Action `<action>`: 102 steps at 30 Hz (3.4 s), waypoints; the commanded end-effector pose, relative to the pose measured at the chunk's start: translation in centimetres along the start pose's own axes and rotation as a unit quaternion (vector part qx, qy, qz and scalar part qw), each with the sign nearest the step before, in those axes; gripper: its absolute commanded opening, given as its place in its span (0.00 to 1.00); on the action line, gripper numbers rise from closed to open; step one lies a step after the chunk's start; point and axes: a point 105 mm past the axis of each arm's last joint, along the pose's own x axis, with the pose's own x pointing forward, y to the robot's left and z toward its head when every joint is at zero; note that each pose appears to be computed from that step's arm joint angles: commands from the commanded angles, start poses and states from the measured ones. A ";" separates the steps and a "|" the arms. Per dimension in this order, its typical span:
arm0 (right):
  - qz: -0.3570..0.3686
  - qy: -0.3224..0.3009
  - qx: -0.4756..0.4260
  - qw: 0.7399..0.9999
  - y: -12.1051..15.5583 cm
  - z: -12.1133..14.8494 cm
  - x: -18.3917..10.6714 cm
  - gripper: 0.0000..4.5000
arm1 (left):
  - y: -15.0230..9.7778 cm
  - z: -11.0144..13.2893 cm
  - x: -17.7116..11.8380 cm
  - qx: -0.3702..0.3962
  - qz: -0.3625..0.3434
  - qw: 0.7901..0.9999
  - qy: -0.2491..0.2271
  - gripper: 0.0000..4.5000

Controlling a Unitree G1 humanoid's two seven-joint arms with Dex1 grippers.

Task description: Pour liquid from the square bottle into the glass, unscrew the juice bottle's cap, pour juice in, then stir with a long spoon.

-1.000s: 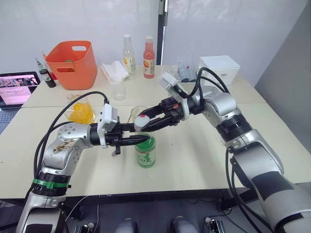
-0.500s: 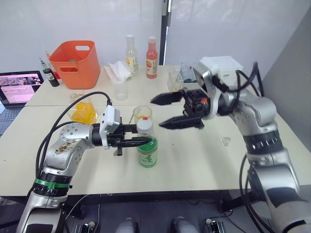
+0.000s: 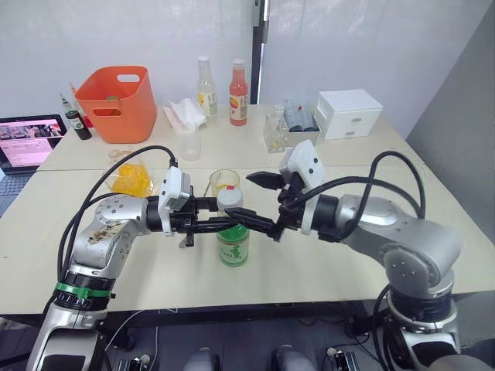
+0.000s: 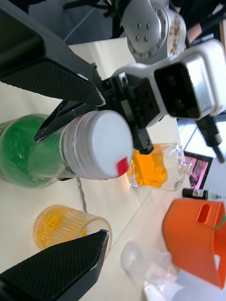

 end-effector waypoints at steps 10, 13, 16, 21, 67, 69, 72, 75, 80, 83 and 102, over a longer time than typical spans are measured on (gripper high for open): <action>-0.024 -0.022 -0.001 0.999 0.2 1.0 0.4 0.99 | 0.0 -0.5 0.0 0.001 -0.004 1.000 0.021 0.31; -0.025 -0.020 0.005 0.999 0.2 0.8 0.7 0.99 | 0.0 -0.5 0.0 0.001 -0.003 1.000 0.020 0.31; -0.023 -0.020 0.007 0.999 0.2 0.7 0.8 0.82 | 0.0 -0.5 0.0 0.000 -0.003 1.000 0.021 0.31; -0.021 -0.022 0.011 0.999 0.4 0.7 0.8 0.43 | 0.0 -0.5 -0.1 0.000 -0.001 1.000 0.022 0.31; 0.363 -0.026 -0.072 0.929 -1.3 3.6 0.1 0.99 | 0.3 -0.7 -0.2 0.001 0.001 1.000 0.029 0.31; 0.299 -0.024 -0.086 0.950 -1.0 3.5 0.1 0.99 | 0.3 -0.7 -0.3 0.001 0.003 1.000 0.028 0.31; 0.195 -0.007 -0.093 0.976 -0.4 2.8 -0.3 0.99 | 0.3 -0.7 -0.4 0.000 0.008 1.000 0.027 0.31; 0.133 -0.005 -0.067 0.989 0.2 2.4 -0.6 0.99 | 0.4 -0.7 -0.4 -0.001 0.008 1.000 0.027 0.31; 0.061 0.006 -0.028 0.998 0.8 1.6 -0.1 0.99 | 0.4 -0.7 -0.4 -0.002 0.006 1.000 0.028 0.31; 0.020 0.000 -0.005 1.000 0.5 1.4 0.4 0.99 | 0.3 -0.7 -0.4 -0.002 0.003 1.000 0.029 0.31; -0.019 -0.002 0.010 1.000 0.2 1.2 0.7 0.44 | 0.6 -0.7 -0.4 0.000 -0.001 1.000 0.029 0.31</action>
